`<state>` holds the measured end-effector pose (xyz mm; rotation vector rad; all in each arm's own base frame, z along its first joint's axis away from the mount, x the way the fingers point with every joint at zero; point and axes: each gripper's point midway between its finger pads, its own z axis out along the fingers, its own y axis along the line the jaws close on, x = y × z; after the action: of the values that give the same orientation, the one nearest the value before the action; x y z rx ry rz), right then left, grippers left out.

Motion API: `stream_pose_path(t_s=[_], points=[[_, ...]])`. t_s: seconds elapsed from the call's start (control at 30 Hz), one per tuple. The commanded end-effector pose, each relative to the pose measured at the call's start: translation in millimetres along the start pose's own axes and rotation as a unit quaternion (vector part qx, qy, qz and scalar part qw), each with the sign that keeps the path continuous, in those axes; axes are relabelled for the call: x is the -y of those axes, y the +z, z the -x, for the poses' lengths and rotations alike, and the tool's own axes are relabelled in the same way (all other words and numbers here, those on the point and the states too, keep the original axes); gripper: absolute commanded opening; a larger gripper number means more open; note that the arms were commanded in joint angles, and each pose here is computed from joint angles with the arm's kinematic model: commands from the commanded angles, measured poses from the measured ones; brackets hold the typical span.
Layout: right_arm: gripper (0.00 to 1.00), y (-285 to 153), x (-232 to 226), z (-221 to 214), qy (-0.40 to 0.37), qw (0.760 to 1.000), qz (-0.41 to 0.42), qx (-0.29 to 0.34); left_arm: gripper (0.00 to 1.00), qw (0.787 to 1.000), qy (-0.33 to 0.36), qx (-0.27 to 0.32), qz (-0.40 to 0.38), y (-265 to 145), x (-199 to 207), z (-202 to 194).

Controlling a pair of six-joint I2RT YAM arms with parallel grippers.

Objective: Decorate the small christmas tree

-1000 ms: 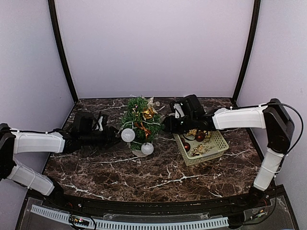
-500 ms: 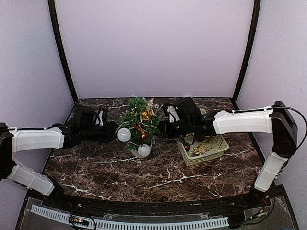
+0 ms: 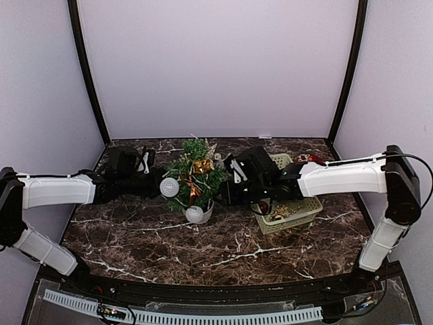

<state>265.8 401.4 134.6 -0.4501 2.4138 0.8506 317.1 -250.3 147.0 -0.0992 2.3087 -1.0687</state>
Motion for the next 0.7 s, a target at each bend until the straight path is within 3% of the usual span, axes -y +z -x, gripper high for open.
stream_pose_path(t_s=[0.0, 0.67], points=[[0.47, -14, -11, 3, 0.007, 1.000, 0.003, 0.020, 0.50, 1.000, 0.019, 0.010, -0.011, 1, 8, 14], [0.46, -16, -34, -18, 0.026, 0.999, -0.009, 0.031, 0.48, 0.995, 0.057, -0.018, -0.074, 19, 11, 33]])
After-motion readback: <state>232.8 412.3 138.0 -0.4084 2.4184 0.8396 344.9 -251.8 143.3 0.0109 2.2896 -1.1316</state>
